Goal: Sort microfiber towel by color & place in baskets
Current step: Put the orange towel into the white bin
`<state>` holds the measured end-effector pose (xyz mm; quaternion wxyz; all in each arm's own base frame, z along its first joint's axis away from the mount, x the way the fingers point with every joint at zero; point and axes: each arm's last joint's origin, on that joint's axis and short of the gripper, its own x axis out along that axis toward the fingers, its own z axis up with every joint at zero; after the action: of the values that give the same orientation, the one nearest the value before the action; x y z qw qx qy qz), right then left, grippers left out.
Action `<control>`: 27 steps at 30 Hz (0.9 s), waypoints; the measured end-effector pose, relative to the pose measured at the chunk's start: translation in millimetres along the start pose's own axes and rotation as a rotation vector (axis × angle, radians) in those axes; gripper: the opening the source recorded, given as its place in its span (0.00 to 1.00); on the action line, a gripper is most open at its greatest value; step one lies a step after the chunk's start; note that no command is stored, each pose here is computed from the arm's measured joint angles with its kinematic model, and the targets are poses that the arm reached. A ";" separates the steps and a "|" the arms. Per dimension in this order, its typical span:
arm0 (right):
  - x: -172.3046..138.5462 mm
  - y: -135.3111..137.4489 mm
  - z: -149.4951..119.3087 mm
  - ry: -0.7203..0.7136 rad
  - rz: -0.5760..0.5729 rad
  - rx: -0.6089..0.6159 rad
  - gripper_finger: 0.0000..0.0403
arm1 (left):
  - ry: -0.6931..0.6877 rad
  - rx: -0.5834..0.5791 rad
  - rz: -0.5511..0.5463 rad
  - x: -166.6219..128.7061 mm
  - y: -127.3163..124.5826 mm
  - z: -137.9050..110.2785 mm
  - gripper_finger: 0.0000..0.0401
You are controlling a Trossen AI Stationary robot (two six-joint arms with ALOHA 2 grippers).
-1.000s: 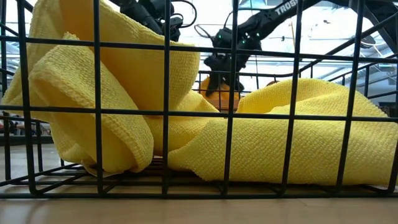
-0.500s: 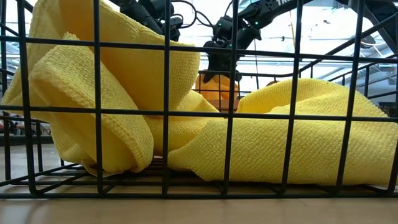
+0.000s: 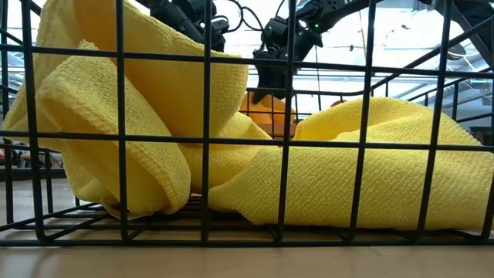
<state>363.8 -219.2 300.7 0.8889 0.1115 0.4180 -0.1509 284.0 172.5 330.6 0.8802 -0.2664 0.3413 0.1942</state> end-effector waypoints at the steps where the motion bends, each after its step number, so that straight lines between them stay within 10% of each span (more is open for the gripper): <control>1: 0.0 -0.1 -0.6 0.007 -0.010 0.005 0.58 | 0.000 -0.002 0.000 0.0 0.0 0.0 0.58; 11: -3.4 1.3 -2.2 0.020 0.026 0.055 0.23 | -0.004 0.002 0.001 0.0 0.0 0.3 0.58; 27: -20.8 3.1 1.0 0.022 -0.015 0.064 0.54 | -0.004 0.032 0.002 0.0 0.0 0.4 0.58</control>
<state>353.1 -212.9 317.8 0.8791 0.1382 0.4235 -0.1695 284.2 172.7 330.8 0.8850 -0.2516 0.3426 0.1901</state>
